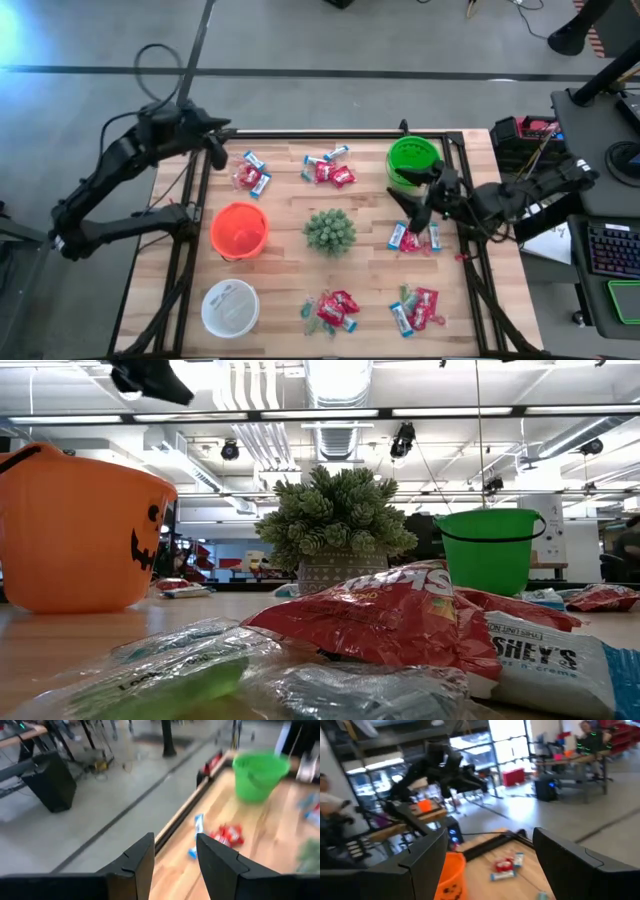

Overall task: Sort candy
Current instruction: Put the red candy into the orange bucket

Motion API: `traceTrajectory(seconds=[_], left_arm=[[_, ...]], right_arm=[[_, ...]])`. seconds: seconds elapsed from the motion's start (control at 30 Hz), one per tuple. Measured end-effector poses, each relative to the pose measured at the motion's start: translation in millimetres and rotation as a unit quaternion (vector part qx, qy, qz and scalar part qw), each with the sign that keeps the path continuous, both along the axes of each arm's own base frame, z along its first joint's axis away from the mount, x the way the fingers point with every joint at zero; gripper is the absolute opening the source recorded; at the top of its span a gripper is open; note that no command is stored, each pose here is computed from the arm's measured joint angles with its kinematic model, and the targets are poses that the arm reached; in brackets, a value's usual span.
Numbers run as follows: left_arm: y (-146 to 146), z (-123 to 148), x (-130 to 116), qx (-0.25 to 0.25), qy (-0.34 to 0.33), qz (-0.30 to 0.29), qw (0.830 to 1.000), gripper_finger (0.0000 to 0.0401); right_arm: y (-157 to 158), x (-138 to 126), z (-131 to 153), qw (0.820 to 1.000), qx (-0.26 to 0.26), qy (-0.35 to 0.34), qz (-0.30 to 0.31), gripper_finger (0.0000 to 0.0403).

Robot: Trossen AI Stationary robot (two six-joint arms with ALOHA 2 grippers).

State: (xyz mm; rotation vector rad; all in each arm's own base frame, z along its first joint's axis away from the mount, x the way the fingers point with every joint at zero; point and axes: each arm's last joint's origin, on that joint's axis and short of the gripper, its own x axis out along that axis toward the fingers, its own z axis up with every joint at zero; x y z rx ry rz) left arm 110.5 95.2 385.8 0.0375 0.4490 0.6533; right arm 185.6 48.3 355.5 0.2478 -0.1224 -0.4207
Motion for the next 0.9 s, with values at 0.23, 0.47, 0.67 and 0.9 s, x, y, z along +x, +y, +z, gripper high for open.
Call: traceTrajectory(seconds=[0.23,0.47,0.67,0.9], left_arm=[[32.1,-7.8,33.7,0.006,0.103,-0.032,0.994,0.0129],[62.4,-3.5,65.2,0.012,0.143,-0.059,0.988,0.0129],[78.6,6.0,87.2,-0.007,0.158,-0.116,0.98,0.0129],[93.5,6.1,108.8,-0.041,0.187,-0.194,0.962,0.0129]], right_arm=[[-16.3,11.3,-1.3,0.99,0.064,0.091,-0.085,0.0286],[-30.5,20.1,2.6,0.976,0.118,0.118,-0.141,0.0286],[-41.0,24.0,4.8,0.958,0.139,0.172,-0.181,0.0286],[-55.5,32.4,4.5,0.936,0.168,0.248,-0.183,0.0286]])
